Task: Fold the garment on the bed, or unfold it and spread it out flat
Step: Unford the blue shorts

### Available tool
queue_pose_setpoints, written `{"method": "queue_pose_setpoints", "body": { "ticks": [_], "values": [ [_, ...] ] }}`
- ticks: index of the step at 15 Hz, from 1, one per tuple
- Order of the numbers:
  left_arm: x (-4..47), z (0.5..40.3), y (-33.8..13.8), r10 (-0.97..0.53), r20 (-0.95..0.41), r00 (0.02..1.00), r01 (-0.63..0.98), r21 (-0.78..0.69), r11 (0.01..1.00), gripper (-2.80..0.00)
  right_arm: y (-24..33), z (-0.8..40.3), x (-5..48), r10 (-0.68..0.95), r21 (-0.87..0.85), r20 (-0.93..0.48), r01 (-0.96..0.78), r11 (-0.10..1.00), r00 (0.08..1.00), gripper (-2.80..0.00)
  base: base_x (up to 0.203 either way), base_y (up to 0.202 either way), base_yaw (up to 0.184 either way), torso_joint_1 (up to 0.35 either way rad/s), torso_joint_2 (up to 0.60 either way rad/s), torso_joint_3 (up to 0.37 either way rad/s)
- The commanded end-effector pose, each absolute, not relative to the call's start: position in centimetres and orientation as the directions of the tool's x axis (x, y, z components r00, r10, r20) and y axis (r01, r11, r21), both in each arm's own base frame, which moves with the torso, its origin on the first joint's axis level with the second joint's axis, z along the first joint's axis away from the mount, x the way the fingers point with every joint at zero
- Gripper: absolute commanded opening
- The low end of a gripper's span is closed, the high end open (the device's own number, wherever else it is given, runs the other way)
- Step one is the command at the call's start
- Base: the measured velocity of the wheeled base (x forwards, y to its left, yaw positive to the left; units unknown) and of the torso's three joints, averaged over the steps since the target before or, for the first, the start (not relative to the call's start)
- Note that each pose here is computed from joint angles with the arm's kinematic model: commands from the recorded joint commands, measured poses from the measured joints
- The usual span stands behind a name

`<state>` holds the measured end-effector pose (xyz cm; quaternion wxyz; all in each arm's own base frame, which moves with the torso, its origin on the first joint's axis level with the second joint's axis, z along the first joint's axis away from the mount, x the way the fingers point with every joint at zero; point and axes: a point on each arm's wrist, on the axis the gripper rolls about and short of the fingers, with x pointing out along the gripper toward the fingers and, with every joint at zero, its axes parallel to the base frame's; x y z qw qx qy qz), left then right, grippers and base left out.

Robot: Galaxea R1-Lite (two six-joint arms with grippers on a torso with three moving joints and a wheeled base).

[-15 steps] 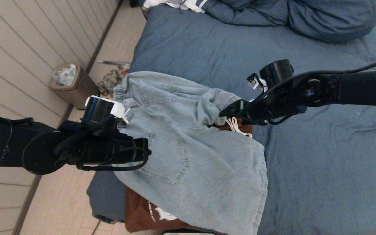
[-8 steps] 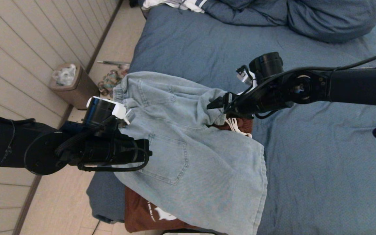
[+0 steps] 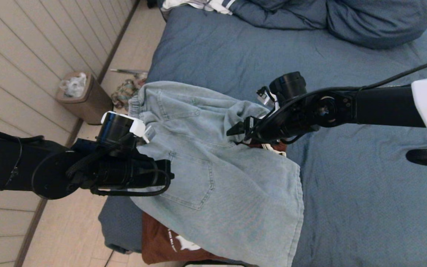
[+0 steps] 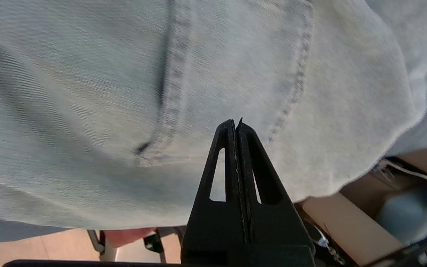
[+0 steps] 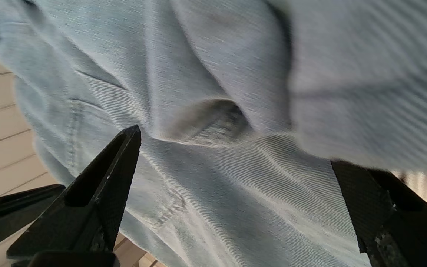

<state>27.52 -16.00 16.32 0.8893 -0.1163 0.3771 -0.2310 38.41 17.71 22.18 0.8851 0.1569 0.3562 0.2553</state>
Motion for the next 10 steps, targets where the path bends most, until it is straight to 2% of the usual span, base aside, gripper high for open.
{"method": "queue_pose_setpoints", "body": {
  "ticks": [1,6,10],
  "values": [
    [27.6,16.0,-16.3,-0.502,-0.625,0.598,0.324,-0.385,0.865,-2.80,17.5,21.8,38.5,0.557,0.460,-0.561,-0.329,0.825,0.612,0.00,0.000,0.000,0.000,0.000,0.00,0.000],
    [27.6,15.9,-16.4,-0.504,-0.627,0.594,0.327,-0.384,0.864,-2.80,16.0,23.1,39.1,0.532,0.453,-0.528,-0.311,0.836,0.662,0.00,0.000,0.000,0.000,0.000,0.00,0.000],
    [27.7,15.8,-16.5,-0.507,-0.616,0.603,0.322,-0.394,0.861,-2.80,16.4,22.9,39.5,0.541,0.458,-0.519,-0.318,0.830,0.662,0.00,0.000,0.000,0.000,0.000,0.00,0.000]
  ]
}}
